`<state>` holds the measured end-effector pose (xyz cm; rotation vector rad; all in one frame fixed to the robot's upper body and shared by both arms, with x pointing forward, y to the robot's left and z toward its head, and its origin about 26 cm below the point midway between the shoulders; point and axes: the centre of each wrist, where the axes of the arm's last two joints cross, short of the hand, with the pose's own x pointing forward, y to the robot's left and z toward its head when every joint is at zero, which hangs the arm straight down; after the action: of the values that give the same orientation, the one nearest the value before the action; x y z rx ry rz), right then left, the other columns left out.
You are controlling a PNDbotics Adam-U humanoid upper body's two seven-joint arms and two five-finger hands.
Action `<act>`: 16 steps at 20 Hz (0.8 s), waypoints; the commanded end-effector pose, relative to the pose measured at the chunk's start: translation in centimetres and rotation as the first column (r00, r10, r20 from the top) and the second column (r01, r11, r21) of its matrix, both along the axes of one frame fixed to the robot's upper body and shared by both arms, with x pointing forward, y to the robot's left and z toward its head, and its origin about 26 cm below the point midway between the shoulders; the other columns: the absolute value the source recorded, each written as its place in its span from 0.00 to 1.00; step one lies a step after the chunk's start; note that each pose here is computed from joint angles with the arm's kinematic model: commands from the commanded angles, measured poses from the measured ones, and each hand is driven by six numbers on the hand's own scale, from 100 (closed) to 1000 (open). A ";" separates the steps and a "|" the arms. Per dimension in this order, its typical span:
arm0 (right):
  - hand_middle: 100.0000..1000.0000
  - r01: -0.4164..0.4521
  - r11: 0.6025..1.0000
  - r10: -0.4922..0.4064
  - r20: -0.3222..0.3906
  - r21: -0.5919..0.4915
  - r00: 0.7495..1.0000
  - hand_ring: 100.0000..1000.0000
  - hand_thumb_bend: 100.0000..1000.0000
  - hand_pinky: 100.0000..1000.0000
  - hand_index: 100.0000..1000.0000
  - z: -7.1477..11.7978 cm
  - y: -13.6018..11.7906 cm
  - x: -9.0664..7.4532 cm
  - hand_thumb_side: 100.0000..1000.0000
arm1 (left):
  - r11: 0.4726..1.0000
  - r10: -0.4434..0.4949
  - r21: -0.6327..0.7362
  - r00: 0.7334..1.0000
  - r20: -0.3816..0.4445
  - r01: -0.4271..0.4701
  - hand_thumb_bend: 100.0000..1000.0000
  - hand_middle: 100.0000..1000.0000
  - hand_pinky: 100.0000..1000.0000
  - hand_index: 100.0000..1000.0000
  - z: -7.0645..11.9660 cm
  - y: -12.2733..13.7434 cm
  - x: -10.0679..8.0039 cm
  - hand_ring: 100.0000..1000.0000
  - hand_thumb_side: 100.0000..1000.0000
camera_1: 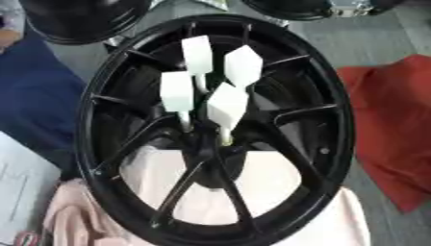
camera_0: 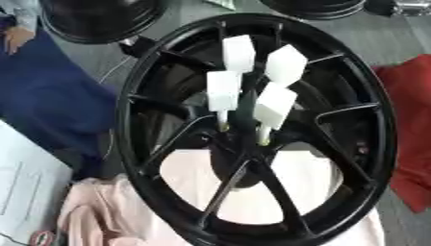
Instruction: Pull the pin out of the wheel hub.
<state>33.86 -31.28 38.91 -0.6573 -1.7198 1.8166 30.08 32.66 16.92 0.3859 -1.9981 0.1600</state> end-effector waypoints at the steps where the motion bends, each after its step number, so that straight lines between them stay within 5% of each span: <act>1: 0.72 -0.004 0.997 0.003 -0.011 -0.074 1.000 0.78 0.29 0.81 0.78 0.5 0.7 0.4 0.52 | 0.999 -0.007 0.034 0.999 0.031 0.006 0.64 0.59 0.71 0.70 1.2 0.1 -0.1 0.68 0.43; 16: 0.74 -0.085 0.976 0.052 -0.164 -0.200 0.985 0.80 0.34 0.81 0.80 -1.2 3.4 4.0 0.51 | 0.999 -0.023 0.038 0.999 0.035 0.022 0.64 0.59 0.71 0.70 1.4 -0.2 0.0 0.68 0.43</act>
<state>38.07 -27.70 36.72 -0.4928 -1.4815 2.0501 30.28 32.39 17.21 0.3728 -2.0065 0.1460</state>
